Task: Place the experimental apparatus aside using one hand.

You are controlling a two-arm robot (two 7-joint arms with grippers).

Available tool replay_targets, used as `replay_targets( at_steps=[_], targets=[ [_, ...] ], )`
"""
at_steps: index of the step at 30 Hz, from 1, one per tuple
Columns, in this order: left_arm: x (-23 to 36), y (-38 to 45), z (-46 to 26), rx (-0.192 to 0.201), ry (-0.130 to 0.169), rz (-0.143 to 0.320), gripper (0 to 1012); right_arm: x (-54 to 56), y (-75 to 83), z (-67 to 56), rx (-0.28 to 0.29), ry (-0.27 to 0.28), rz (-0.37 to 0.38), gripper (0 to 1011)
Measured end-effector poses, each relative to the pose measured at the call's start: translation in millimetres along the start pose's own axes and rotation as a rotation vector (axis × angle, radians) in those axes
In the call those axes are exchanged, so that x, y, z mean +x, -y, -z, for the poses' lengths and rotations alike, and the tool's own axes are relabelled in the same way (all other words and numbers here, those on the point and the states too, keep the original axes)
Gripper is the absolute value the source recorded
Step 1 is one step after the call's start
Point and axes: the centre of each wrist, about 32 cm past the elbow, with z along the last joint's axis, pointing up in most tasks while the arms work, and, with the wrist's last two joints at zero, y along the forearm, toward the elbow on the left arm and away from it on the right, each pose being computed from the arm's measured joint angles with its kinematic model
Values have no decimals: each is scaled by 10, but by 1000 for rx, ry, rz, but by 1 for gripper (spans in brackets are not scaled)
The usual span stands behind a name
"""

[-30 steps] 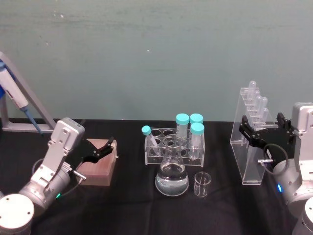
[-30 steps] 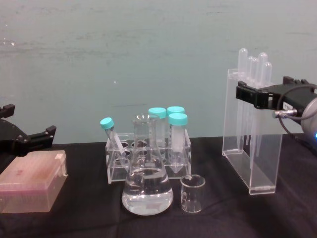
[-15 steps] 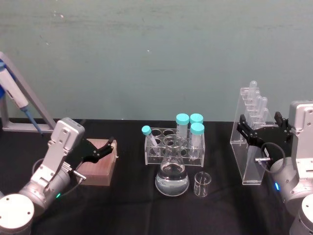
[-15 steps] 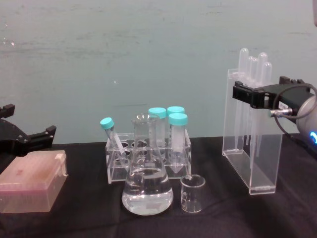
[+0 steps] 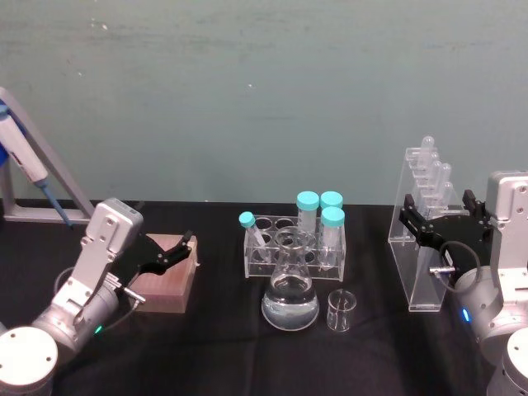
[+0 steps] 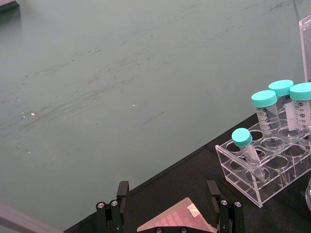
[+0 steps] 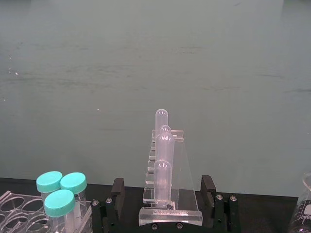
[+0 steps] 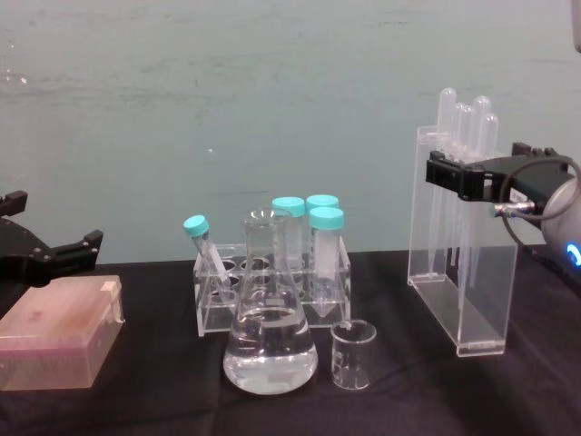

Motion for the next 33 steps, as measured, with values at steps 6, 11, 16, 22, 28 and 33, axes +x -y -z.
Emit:
replay_targets(
  at_steps=[6, 11, 16, 22, 28, 33],
  targets=[
    [0, 0, 0, 0, 0, 0, 1000, -2, 2, -2, 0, 1, 2, 1000],
    [0, 0, 0, 0, 0, 0, 1000, -3, -1, -7, 0, 1, 5, 1000],
    [0, 0, 0, 0, 0, 0, 1000, -3, -9, -8, 0, 0, 6, 1000],
    [0, 0, 0, 0, 0, 0, 1000, -4, -24, -8, -2, -1, 8, 1000],
    [0, 0, 0, 0, 0, 0, 1000, -4, -33, -9, -4, -3, 9, 1000],
    [0, 0, 0, 0, 0, 0, 1000, -2, -37, -10, -5, -3, 9, 1000]
  ],
)
